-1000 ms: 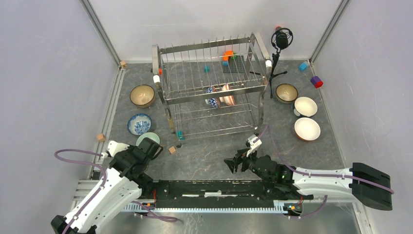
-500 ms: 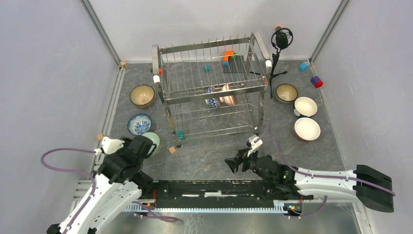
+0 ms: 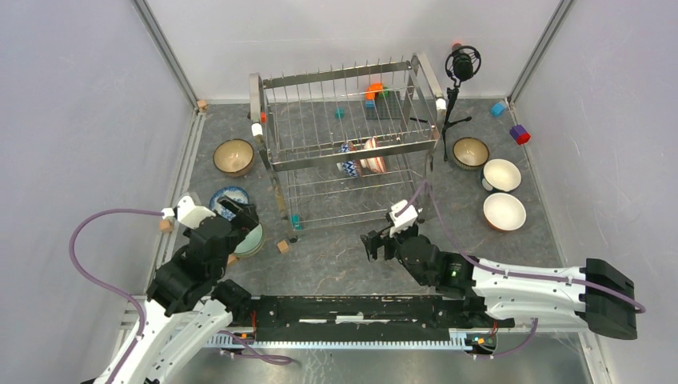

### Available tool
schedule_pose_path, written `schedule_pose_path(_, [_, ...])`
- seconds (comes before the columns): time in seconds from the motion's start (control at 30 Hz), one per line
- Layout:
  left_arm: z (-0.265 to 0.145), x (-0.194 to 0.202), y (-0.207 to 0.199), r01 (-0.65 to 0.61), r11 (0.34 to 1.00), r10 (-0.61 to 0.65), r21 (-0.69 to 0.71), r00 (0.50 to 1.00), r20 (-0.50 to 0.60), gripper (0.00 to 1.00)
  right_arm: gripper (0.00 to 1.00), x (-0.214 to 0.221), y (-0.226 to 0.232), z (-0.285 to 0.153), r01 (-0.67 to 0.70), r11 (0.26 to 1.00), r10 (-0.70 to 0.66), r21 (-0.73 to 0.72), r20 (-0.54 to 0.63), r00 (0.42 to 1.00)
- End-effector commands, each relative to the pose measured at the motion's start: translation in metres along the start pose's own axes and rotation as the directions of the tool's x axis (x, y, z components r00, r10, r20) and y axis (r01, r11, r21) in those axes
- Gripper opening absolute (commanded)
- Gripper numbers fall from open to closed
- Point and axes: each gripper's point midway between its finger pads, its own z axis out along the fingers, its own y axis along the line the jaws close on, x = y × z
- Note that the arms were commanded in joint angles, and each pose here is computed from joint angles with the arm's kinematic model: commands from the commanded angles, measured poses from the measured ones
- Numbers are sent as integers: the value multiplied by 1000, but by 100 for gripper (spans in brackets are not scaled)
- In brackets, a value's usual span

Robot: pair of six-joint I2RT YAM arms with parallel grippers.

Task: Unload the bowls from the dish rack
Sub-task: Place the bowl with the bowl, then pick up the bowl from the dish rack.

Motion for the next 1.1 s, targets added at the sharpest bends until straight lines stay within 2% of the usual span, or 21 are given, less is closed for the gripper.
schedule_pose_path(0.0, [-2,-10,-28,-114,982,108,152,993,46,100,93,-26,-16,9,105,988,-106,115,0,994])
schedule_pose_path(0.13, [-1,-12,-26,-131,980,122,152,990,67,100,93,-46,-21,21,43,992,-46,118,26,999])
schedule_pose_path(0.4, [-2,-11,-26,-121,974,106,190,991,88,100,91,-76,-66,35,-111,963,69,245,171,983])
schedule_pose_path(0.53, [-4,-8,-26,-109,970,92,215,992,84,100,87,-88,-56,42,-142,980,102,138,265,959])
schedule_pose_path(0.73, [-7,-7,-29,-98,964,79,247,993,82,100,85,-86,-35,64,-93,994,75,60,255,964])
schedule_pose_path(1.07, [-7,-3,-32,-92,959,75,270,995,71,99,79,-102,-15,85,-138,989,148,-54,399,905])
